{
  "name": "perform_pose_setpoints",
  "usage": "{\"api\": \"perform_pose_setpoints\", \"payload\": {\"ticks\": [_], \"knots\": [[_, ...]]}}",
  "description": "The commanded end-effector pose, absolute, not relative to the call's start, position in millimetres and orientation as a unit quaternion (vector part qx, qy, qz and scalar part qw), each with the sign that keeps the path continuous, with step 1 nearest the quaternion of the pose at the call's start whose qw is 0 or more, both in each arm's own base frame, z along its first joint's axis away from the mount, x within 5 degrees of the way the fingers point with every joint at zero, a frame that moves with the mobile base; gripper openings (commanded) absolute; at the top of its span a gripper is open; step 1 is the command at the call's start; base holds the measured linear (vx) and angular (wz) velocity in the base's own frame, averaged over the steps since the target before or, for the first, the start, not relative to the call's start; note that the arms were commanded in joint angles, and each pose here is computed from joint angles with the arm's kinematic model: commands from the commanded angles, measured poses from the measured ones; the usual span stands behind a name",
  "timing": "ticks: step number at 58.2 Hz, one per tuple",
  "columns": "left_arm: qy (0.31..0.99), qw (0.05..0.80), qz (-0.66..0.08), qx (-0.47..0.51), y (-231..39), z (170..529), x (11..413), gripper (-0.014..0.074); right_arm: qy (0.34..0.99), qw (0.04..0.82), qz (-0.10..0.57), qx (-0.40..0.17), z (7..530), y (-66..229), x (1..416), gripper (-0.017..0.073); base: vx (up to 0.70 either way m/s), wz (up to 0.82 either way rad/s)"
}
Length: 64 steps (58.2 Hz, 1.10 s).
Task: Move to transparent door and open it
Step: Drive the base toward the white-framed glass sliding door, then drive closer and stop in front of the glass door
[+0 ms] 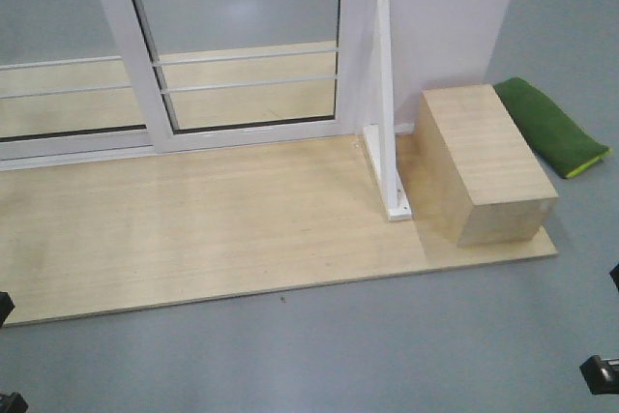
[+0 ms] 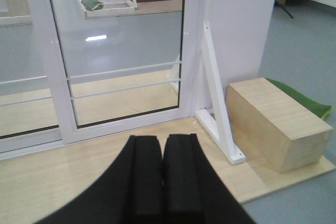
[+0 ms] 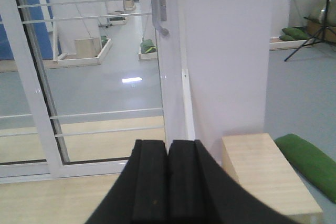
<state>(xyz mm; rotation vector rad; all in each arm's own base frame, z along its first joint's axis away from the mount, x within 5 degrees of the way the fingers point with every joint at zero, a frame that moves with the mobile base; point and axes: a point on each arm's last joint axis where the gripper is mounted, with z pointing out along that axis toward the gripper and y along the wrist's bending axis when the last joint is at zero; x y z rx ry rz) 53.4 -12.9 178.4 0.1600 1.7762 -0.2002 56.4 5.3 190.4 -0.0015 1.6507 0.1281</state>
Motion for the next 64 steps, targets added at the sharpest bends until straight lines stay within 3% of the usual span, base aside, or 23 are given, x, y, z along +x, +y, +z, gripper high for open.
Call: {"api": "perform_pose_setpoints", "payload": {"ticks": [1, 64], "knots": [[0.748, 0.653, -0.098, 0.062, -13.1, 182.3, 54.0, -0.0006, 0.703, 0.709, 0.054, 0.001, 197.0, 4.3, 55.8, -0.0002, 0.50, 0.38], [0.748, 0.653, -0.098, 0.062, -13.1, 182.3, 54.0, -0.0006, 0.703, 0.709, 0.054, 0.002, 197.0, 4.3, 55.8, -0.0002, 0.47, 0.14]]}}
